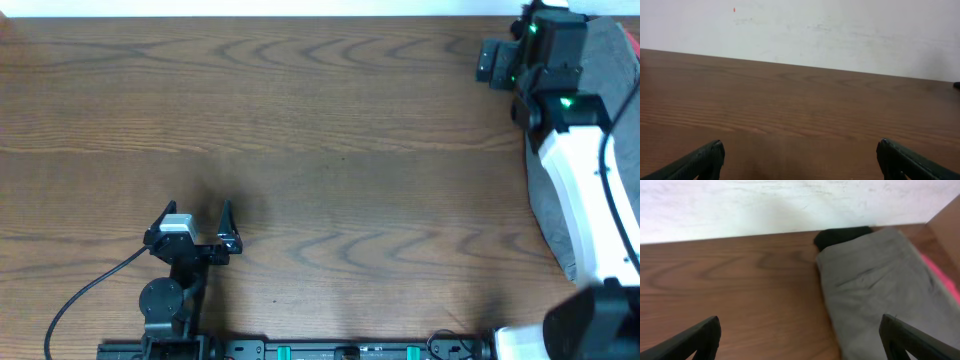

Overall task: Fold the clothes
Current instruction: 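Reach the right gripper to the grey trousers on the right stack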

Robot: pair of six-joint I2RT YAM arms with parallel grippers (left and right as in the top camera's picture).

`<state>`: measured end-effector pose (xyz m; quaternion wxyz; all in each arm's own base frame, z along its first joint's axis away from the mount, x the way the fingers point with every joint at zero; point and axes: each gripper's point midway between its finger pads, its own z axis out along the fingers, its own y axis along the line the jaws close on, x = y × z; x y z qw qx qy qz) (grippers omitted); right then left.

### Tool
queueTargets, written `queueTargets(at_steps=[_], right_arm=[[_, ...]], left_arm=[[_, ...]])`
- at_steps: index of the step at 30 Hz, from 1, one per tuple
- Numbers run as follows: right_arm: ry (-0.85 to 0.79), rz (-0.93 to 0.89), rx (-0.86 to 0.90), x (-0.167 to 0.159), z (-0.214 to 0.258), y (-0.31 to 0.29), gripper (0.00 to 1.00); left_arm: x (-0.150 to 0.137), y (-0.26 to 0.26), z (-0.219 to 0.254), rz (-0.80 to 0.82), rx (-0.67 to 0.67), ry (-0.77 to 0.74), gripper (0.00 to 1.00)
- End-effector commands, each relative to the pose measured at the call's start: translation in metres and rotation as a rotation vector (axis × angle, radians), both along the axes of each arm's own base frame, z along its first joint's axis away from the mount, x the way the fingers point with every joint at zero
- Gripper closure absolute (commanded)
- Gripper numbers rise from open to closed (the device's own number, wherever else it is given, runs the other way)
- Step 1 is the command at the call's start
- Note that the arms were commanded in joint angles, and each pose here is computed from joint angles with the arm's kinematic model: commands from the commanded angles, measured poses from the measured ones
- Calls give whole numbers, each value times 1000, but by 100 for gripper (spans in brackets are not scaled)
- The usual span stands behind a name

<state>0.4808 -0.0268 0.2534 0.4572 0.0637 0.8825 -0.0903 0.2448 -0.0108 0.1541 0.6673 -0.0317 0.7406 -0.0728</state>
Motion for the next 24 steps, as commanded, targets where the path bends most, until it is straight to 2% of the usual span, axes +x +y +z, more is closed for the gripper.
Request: queueTargets(at_steps=[1, 7, 12, 15, 18, 24], right_arm=[[78, -42, -187, 12, -19, -28, 1], [232, -87, -346, 32, -75, -61, 1], [296, -119, -368, 51, -117, -78, 1], [314, -129, -367, 61, -142, -85, 6], [325, -141, -365, 67, -163, -93, 15], [355, -165, -360, 70, -201, -110, 8]], left_arm=[[-1, 0, -16, -6, 4, 51, 2], [-1, 0, -16, -6, 4, 51, 2], [-1, 0, -16, -6, 4, 51, 2], [-1, 0, -16, -6, 4, 51, 2], [-1, 0, -16, -6, 4, 51, 2], [-1, 0, -16, -6, 4, 51, 2]])
